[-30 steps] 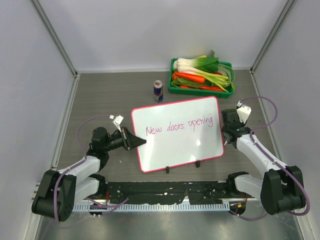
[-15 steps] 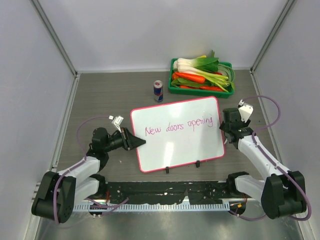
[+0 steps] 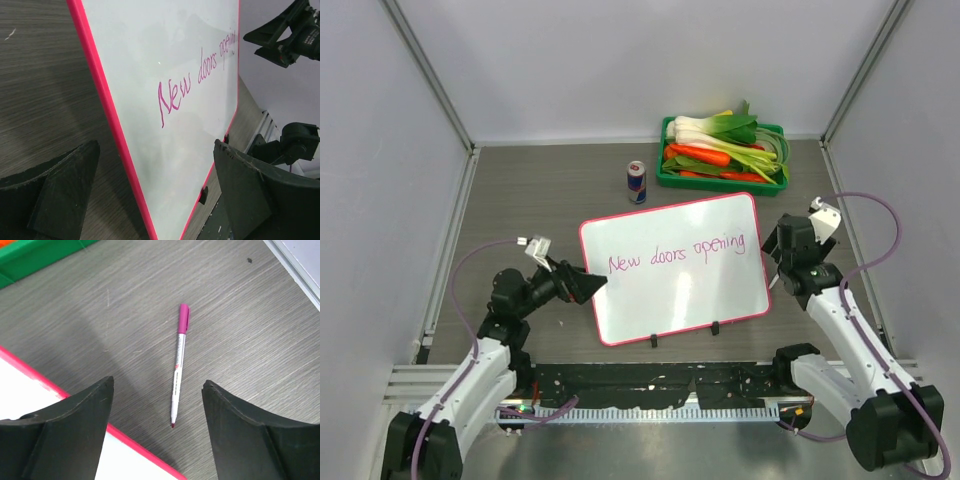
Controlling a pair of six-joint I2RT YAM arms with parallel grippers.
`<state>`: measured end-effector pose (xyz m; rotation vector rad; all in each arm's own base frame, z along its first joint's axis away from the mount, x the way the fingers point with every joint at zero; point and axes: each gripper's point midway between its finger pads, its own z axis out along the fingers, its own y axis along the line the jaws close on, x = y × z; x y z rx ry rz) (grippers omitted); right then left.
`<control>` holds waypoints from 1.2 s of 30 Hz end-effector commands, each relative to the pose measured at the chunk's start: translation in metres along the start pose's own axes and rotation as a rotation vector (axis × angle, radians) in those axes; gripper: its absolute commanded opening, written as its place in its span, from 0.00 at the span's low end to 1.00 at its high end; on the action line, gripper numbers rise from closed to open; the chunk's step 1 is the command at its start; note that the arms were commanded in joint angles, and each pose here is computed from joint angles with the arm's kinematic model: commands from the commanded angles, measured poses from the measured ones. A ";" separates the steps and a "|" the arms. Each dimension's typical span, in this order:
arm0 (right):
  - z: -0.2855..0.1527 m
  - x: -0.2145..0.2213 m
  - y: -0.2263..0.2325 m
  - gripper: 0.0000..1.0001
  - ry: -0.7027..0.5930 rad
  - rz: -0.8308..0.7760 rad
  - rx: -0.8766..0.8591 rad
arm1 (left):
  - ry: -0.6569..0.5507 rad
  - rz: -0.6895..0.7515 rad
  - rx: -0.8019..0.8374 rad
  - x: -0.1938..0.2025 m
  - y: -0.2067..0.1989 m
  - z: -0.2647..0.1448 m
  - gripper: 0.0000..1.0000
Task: Write a sentence on the whiteboard
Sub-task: Put down the whiteboard on the whiteboard stand, then reset both arms
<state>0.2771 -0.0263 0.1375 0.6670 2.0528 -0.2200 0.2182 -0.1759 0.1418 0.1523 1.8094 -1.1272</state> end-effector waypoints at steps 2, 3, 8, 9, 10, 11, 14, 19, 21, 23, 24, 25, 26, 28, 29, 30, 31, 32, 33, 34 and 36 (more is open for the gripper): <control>-0.019 -0.034 0.012 0.80 -0.071 0.057 -0.075 | -0.013 -0.015 -0.096 -0.006 0.010 -0.003 1.00; -0.021 -0.034 0.015 0.80 -0.069 0.057 -0.099 | -0.020 -0.027 -0.112 -0.009 0.011 -0.005 1.00; -0.032 -0.045 0.023 0.82 -0.091 0.079 -0.156 | -0.124 -0.107 -0.257 -0.032 0.020 -0.017 1.00; -0.034 -0.047 0.023 0.82 -0.101 0.082 -0.164 | -0.149 -0.115 -0.317 -0.037 0.026 -0.023 1.00; -0.035 -0.049 0.023 0.82 -0.107 0.082 -0.169 | -0.165 -0.129 -0.387 -0.040 0.034 -0.031 1.00; -0.037 -0.051 0.023 0.82 -0.114 0.085 -0.175 | -0.177 -0.136 -0.440 -0.043 0.037 -0.038 1.00; -0.041 -0.053 0.026 0.83 -0.118 0.089 -0.200 | -0.245 -0.174 -0.567 -0.058 0.045 -0.056 1.00; -0.046 -0.053 0.036 0.83 -0.098 0.084 -0.253 | -0.280 -0.215 -0.740 -0.072 0.056 -0.079 1.00; -0.048 -0.054 0.038 0.84 -0.095 0.088 -0.268 | -0.266 -0.197 -0.786 -0.082 0.052 -0.085 1.00; -0.051 -0.053 0.041 0.84 -0.094 0.098 -0.291 | -0.240 -0.186 -0.806 -0.091 0.047 -0.086 1.00; -0.054 -0.054 0.044 0.84 -0.095 0.099 -0.314 | -0.228 -0.179 -0.798 -0.097 0.042 -0.084 1.00; -0.056 -0.055 0.046 0.84 -0.097 0.107 -0.330 | -0.216 -0.175 -0.800 -0.100 0.040 -0.083 1.00; -0.056 -0.054 0.047 0.84 -0.097 0.110 -0.339 | -0.211 -0.169 -0.792 -0.105 0.036 -0.081 1.00; -0.056 -0.052 0.049 0.84 -0.093 0.111 -0.349 | -0.215 -0.147 -0.765 -0.116 0.029 -0.077 1.00; -0.057 -0.053 0.048 0.84 -0.098 0.116 -0.351 | -0.222 -0.136 -0.752 -0.120 0.027 -0.075 1.00; -0.056 -0.051 0.048 0.84 -0.093 0.112 -0.348 | -0.230 -0.125 -0.741 -0.123 0.025 -0.073 1.00; -0.056 -0.051 0.047 0.84 -0.095 0.111 -0.345 | -0.240 -0.116 -0.735 -0.125 0.025 -0.072 1.00; -0.056 -0.051 0.047 0.84 -0.096 0.109 -0.347 | -0.244 -0.101 -0.720 -0.126 0.024 -0.071 1.00; -0.055 -0.050 0.047 0.84 -0.095 0.108 -0.345 | -0.258 -0.094 -0.715 -0.127 0.026 -0.070 0.99; -0.054 -0.050 0.046 0.84 -0.100 0.110 -0.341 | -0.275 -0.094 -0.715 -0.127 0.028 -0.069 1.00; -0.051 -0.049 0.047 0.84 -0.112 0.111 -0.345 | -0.323 -0.069 -0.739 -0.131 0.036 -0.073 1.00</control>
